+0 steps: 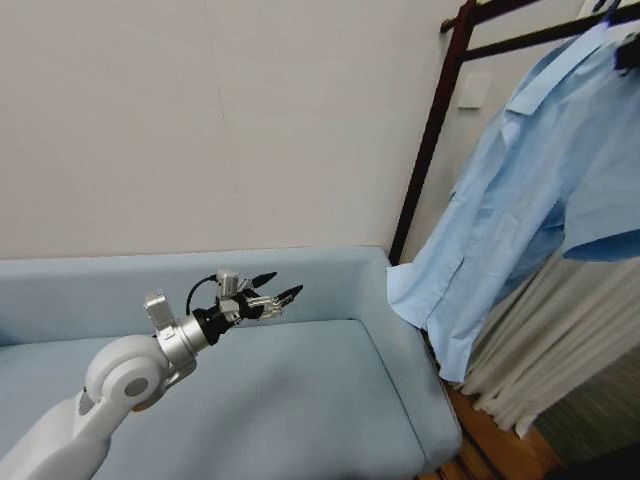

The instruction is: Pick up the clothes from the sofa and hang them on the clothes hanger.

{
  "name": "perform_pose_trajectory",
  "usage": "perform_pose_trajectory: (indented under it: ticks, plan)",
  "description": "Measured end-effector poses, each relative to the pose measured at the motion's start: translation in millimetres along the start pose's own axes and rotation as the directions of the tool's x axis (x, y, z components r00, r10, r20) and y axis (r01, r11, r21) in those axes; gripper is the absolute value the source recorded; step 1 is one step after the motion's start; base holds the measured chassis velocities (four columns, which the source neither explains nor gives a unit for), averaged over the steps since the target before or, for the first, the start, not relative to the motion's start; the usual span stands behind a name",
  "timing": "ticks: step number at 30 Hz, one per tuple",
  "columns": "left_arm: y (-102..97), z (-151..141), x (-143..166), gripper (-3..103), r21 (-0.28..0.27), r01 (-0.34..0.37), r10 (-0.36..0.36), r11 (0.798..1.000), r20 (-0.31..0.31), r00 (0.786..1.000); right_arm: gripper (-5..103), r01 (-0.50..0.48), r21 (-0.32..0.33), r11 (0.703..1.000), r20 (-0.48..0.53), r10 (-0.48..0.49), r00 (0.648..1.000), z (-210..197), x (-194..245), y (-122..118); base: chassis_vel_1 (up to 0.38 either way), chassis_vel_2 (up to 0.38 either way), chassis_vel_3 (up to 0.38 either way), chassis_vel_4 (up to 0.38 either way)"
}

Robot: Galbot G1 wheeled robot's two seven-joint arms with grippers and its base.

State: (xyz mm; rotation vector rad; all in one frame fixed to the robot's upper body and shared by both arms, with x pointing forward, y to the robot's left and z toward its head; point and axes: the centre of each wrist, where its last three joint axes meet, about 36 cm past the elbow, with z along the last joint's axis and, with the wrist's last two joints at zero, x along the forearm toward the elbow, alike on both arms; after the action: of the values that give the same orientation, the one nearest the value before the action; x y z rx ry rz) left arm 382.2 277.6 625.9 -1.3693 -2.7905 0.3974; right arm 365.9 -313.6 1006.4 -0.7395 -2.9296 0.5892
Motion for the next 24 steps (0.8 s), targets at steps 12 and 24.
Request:
perform_pose_trajectory:
  ticks: [12,24]
  plan:
    - [3.3,2,-1,100,0.007,-0.012,0.012,1.0,0.01,1.0,9,0.019,0.008,1.0,-0.023,-0.019,1.0,2,2,6,0.0,0.0,0.0,0.0]
    - [3.2,8,-3,100,0.018,-0.03,0.03,0.999,0.011,0.999,9,0.003,-0.026,1.0,-0.041,-0.004,0.999,-26,-2,0,0.0,0.0,0.0,0.0]
